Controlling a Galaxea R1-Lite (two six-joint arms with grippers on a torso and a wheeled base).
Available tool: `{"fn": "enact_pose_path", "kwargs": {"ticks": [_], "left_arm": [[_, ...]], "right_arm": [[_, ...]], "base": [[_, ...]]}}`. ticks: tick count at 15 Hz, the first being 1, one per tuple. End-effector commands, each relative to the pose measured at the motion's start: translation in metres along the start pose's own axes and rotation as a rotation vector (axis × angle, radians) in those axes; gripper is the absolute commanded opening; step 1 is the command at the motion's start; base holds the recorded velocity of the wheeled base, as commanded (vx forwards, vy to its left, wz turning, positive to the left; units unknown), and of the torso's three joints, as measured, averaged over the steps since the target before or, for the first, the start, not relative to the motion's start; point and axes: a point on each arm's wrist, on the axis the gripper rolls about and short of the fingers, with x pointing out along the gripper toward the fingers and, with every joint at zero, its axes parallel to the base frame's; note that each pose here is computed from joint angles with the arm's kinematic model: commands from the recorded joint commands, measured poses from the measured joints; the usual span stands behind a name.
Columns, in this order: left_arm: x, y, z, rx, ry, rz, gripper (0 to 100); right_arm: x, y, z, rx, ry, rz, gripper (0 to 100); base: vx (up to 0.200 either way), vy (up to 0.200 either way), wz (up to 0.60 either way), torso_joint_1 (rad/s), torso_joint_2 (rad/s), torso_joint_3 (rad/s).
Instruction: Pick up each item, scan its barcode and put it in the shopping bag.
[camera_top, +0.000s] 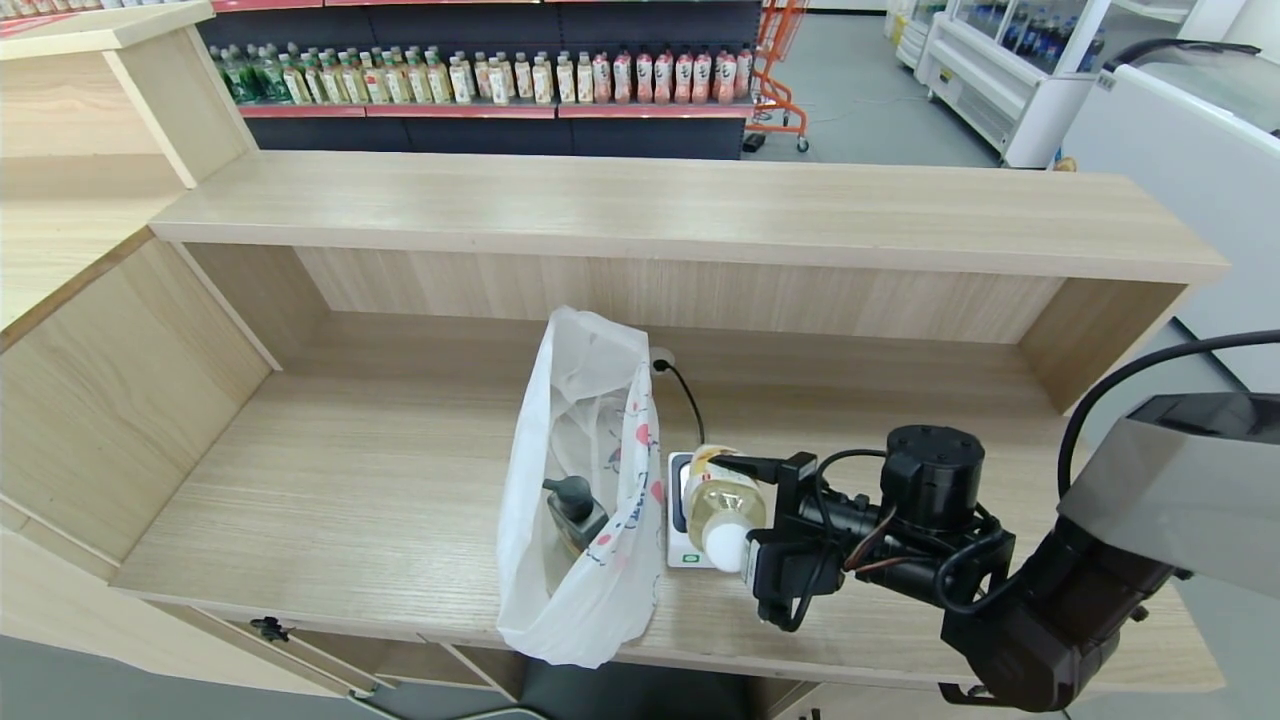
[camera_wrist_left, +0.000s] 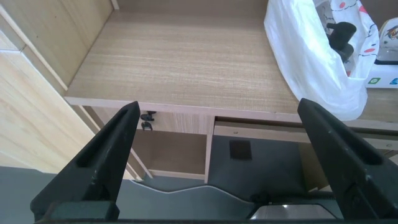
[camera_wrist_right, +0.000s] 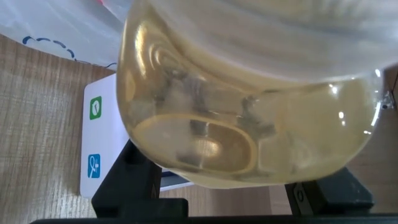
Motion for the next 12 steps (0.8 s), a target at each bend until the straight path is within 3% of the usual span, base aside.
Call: {"fn": "enact_pose_path", "kwargs": {"ticks": [1,12], "left_arm": [[0.0000,0.0000,0.0000,0.000,0.000,0.000,100],[0.0000,0.0000,0.0000,0.001,0.000,0.000,100]], "right_arm": [[0.0008,0.0029,-0.0015,0.005,0.004,0.010,0],[0.0019,0.0049,-0.0021,0.001,0.011,-0.001,0]], "base": [[0.000,0.000,0.00,0.000,0.00,0.000],[0.000,0.000,0.00,0.000,0.00,0.000]]}}
